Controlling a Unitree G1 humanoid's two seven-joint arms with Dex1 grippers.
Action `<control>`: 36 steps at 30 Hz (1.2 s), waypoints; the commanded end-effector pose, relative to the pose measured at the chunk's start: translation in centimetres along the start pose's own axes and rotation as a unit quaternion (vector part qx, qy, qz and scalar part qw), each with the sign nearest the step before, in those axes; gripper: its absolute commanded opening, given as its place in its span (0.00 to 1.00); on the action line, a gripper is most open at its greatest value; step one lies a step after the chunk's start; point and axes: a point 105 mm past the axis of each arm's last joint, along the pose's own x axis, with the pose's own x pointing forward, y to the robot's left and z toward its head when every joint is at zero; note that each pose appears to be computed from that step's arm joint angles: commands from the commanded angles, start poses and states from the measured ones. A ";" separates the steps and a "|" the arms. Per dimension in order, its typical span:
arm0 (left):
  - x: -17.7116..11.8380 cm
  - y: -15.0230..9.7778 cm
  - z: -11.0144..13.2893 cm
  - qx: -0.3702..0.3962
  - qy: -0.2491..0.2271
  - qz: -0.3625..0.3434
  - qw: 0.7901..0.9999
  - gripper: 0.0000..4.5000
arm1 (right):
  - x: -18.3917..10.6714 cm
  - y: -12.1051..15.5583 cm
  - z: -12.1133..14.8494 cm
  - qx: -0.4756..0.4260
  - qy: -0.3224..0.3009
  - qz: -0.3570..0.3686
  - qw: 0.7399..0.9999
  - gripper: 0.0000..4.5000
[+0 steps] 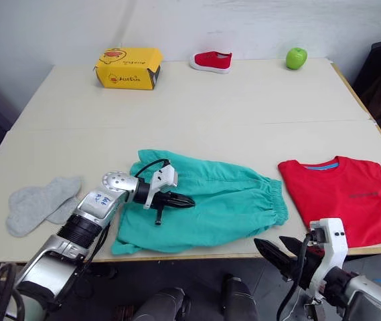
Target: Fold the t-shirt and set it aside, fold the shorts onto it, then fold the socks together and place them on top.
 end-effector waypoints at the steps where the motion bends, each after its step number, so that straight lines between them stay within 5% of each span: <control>1: 0.0 0.2 -0.4 0.009 0.012 0.002 1.000 0.00 | 1.0 -0.5 0.1 0.061 -0.024 0.005 0.998 0.99; 6: -0.2 0.4 -0.8 0.013 0.019 0.004 1.000 0.00 | 3.5 -1.1 -0.3 0.133 -0.030 0.015 0.991 0.99; 17: -0.7 1.9 -1.3 0.019 0.040 0.052 0.998 0.00 | 7.7 1.4 1.0 0.123 -0.036 0.084 0.988 0.99; 20: -0.9 2.3 -1.7 0.014 0.044 0.068 0.997 0.00 | 7.6 1.1 1.2 0.113 -0.043 0.082 0.989 0.87; 25: -0.8 2.4 -2.3 0.014 0.055 0.073 0.996 0.00 | 7.6 2.3 2.0 0.062 -0.047 0.110 0.991 0.49; 31: -0.3 2.1 -3.2 0.008 0.067 0.073 0.995 0.00 | 7.6 8.4 3.9 -0.132 -0.026 0.241 0.961 0.05; 36: -0.2 2.7 -3.7 -0.004 0.072 0.100 0.992 0.00 | 8.9 13.8 5.8 -0.286 -0.005 0.363 0.887 0.01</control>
